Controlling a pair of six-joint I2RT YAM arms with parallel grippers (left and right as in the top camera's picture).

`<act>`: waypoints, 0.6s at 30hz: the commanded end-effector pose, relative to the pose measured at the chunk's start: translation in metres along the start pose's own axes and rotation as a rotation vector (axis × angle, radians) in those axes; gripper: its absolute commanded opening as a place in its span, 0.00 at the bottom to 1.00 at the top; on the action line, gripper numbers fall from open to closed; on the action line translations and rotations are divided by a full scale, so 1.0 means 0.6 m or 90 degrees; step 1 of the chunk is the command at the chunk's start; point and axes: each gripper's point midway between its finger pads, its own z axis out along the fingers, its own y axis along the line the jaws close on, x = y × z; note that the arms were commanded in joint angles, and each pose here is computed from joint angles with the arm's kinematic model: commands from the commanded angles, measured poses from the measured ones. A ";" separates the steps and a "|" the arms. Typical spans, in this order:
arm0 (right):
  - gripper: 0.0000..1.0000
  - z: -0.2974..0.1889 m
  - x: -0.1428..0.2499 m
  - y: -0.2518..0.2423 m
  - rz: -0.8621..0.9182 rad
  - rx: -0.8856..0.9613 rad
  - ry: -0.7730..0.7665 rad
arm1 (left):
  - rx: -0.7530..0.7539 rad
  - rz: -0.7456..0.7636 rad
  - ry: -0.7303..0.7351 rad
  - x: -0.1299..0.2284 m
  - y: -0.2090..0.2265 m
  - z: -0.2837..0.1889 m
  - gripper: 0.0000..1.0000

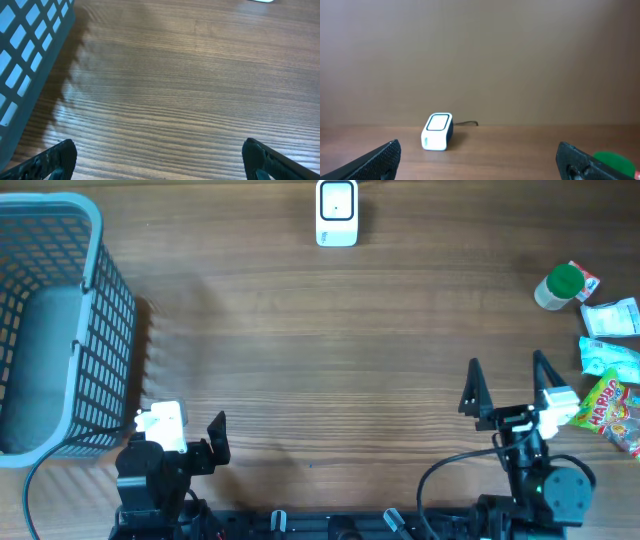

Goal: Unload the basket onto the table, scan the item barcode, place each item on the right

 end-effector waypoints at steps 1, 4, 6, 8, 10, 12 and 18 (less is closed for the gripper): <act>1.00 0.002 0.039 -0.002 0.014 -0.004 0.021 | 0.005 0.001 -0.002 0.000 -0.002 0.000 1.00; 1.00 0.004 0.068 -0.013 0.019 0.016 0.041 | 0.005 0.001 -0.002 0.000 -0.002 0.000 1.00; 1.00 0.005 0.096 -0.019 0.023 0.023 0.062 | 0.005 0.001 -0.002 0.000 -0.002 0.000 1.00; 1.00 0.003 0.129 -0.025 0.051 0.035 0.091 | 0.005 0.001 -0.002 0.000 -0.002 0.000 1.00; 0.99 0.004 0.127 -0.026 0.061 0.037 0.088 | 0.005 0.001 -0.002 0.000 -0.002 0.000 1.00; 1.00 0.003 0.127 -0.029 0.060 0.044 0.087 | 0.005 0.001 -0.002 0.000 -0.002 0.000 1.00; 1.00 0.003 0.128 -0.029 0.060 0.044 0.088 | 0.005 0.001 -0.002 0.000 -0.002 0.000 1.00</act>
